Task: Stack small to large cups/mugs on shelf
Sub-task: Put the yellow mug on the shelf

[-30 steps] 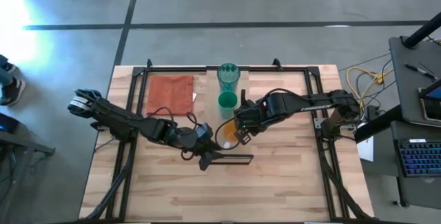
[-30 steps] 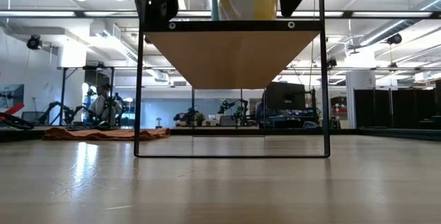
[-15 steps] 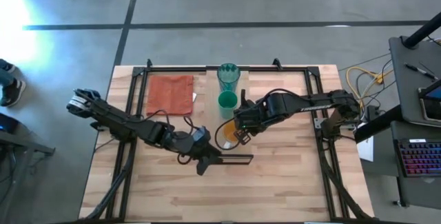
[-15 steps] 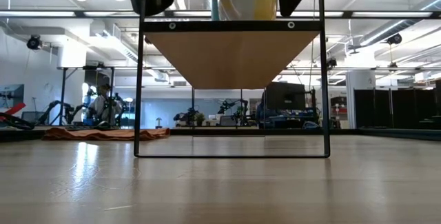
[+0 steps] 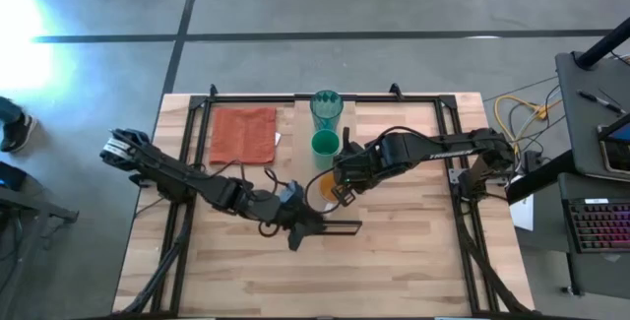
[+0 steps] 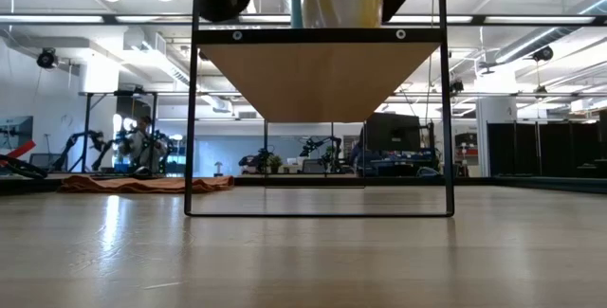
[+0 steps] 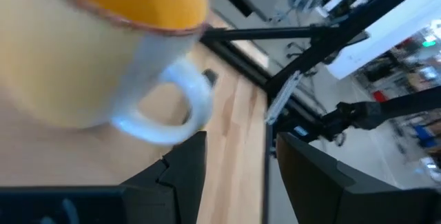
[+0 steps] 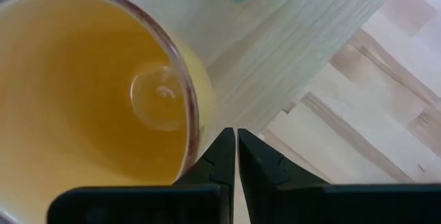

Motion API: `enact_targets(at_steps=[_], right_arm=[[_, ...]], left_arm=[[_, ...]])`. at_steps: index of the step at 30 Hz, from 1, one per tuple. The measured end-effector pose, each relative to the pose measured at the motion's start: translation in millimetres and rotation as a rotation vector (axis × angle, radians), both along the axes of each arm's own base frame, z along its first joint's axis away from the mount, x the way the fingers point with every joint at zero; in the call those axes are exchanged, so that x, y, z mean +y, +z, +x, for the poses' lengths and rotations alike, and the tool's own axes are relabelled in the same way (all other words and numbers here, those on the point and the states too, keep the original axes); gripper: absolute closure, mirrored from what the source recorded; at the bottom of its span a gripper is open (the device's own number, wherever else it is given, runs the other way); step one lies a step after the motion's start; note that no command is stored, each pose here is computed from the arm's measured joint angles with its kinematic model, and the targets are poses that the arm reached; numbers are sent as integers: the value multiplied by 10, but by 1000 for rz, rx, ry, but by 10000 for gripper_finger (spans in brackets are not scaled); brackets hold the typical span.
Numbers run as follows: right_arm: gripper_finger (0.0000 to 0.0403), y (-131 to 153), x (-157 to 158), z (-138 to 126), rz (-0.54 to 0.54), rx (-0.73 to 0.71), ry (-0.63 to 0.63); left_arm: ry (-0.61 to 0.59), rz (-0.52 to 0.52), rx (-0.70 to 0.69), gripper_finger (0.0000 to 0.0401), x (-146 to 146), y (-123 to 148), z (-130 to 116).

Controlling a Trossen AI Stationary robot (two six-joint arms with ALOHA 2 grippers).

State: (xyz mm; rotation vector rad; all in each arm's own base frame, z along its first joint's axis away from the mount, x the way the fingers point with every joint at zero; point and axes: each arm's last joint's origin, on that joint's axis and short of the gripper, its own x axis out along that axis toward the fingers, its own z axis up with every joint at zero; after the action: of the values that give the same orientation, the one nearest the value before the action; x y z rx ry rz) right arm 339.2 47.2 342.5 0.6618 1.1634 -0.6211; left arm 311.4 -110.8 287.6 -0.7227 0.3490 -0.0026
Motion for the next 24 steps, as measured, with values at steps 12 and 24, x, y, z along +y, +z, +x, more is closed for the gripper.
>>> enact_targets(at_steps=[12,24], right_arm=[[392,1,31,-1,9,-3,6],[392,4,132,0,33,-20,4]], left_arm=[[53,72,111,240,4,-75,-53],[182,215,136,286,190,65,-242]])
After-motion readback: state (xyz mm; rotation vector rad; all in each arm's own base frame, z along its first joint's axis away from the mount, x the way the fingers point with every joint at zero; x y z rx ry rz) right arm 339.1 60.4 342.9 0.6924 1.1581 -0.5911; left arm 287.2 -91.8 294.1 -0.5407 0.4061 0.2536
